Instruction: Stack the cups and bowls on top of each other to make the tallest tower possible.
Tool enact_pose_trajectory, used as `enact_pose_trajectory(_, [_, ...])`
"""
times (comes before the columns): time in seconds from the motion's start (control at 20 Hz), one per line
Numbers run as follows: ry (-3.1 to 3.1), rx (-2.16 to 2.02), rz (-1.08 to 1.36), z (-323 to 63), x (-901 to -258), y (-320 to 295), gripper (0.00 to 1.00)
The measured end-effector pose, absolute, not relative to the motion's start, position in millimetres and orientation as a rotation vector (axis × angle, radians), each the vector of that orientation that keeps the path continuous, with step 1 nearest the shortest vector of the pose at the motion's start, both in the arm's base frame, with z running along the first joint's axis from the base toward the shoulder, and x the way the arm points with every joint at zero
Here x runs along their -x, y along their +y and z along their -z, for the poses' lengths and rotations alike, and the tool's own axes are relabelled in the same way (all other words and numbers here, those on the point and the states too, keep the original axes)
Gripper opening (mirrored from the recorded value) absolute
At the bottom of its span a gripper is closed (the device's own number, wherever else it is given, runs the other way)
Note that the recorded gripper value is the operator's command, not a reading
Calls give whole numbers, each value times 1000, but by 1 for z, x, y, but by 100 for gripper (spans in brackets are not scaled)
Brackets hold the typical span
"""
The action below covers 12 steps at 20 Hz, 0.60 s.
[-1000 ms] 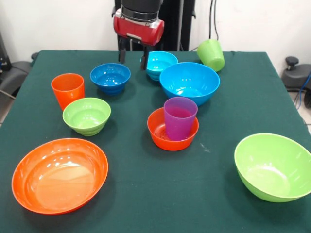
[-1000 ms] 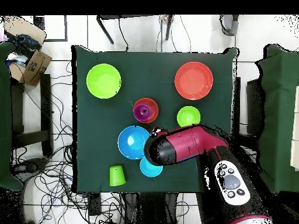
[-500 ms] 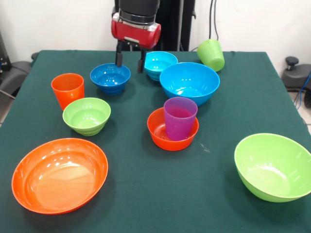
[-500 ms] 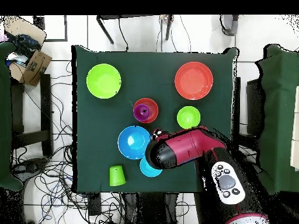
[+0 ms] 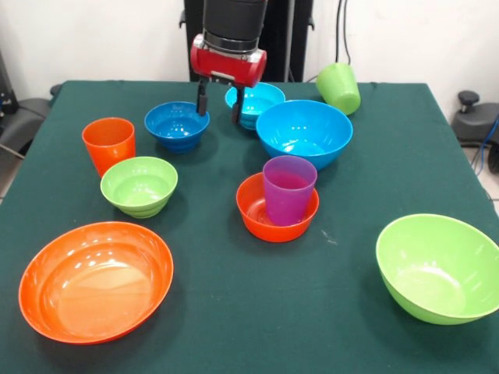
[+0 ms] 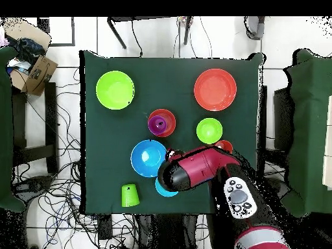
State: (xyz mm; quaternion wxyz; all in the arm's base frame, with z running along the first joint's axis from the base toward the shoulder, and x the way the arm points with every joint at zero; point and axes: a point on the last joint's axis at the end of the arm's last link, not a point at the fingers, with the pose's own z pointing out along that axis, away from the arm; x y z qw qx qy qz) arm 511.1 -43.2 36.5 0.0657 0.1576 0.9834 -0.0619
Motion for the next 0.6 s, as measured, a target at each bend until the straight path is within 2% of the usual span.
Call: enact_pose_trajectory(0.6, [3004,-398,345,-20,-484,-61,100])
